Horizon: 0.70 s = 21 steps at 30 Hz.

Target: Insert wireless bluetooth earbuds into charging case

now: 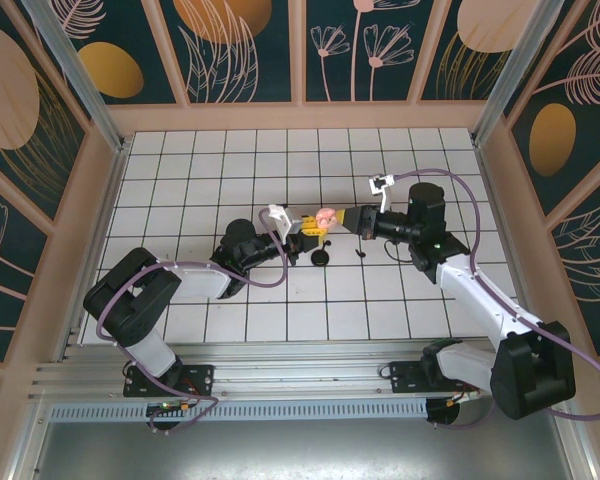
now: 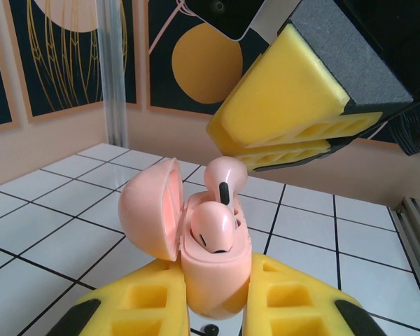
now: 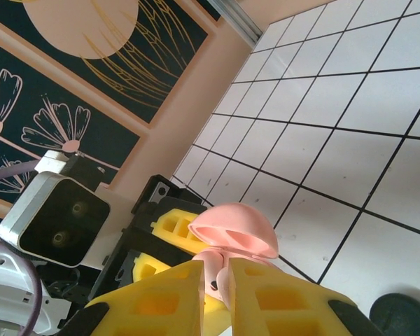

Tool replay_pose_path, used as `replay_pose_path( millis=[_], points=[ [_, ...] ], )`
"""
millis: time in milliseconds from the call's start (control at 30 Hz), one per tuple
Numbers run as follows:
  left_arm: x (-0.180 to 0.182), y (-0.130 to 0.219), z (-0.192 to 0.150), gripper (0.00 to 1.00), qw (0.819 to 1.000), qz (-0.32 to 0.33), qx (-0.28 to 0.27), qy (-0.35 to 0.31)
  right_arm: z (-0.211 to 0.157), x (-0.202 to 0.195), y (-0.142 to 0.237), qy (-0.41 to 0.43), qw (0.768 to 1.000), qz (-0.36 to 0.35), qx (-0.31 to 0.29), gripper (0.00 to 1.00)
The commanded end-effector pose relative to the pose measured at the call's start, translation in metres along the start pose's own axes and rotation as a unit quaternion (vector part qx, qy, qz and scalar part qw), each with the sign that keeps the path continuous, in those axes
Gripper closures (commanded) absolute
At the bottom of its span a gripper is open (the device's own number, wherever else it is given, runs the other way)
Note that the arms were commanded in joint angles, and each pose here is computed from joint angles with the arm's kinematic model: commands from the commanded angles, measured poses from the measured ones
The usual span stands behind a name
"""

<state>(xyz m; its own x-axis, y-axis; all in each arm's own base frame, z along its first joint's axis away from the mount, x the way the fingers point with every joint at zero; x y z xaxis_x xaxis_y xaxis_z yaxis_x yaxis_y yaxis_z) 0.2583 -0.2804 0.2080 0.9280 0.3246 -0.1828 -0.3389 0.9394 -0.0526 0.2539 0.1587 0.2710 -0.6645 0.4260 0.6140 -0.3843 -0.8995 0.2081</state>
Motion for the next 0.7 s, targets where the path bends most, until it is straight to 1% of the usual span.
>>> replay_pose_path(
  millis=[0, 333, 500, 600, 667],
  points=[
    [-0.0079, 0.0020, 0.0131, 0.87, 1.000, -0.017, -0.019, -0.017, 0.0008, -0.0030, -0.0026, 0.009, 1.000, -0.006, 0.001, 0.83],
    [-0.0108, 0.0017, 0.0178, 0.87, 0.999, -0.030, -0.023, -0.020, 0.0019, -0.0069, -0.0059, 0.007, 1.000, -0.007, -0.007, 0.83],
    [-0.0115, 0.0018, 0.0185, 0.87, 0.999, -0.034, -0.024, -0.022, 0.0000, -0.0084, -0.0070, 0.004, 1.000, -0.008, -0.001, 0.82],
    [-0.0117, 0.0018, 0.0184, 0.87, 0.999, -0.033, -0.023, -0.022, -0.0016, -0.0077, -0.0053, 0.006, 1.000, -0.013, 0.004, 0.80],
    [-0.0116, 0.0018, 0.0179, 0.87, 0.999, -0.033, -0.022, -0.023, 0.0011, -0.0048, -0.0018, 0.013, 1.000, -0.018, -0.001, 0.76]
  ],
)
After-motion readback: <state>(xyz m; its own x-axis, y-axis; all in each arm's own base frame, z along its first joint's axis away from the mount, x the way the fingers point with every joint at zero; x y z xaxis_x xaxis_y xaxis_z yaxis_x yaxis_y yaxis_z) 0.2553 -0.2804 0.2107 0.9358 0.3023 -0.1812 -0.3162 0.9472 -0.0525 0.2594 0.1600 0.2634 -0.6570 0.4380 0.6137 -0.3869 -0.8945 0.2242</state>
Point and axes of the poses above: each hand's point on the last joint's axis, 136 mm out from that joint toward the fingers, its own y axis back along the fingers, its own x axis along the line the jaws close on, z = x × y, the point moved 8 cm from there along y, back along the fingers, and after that the axes turned 6 degrees about y, right-handed, at the moved point
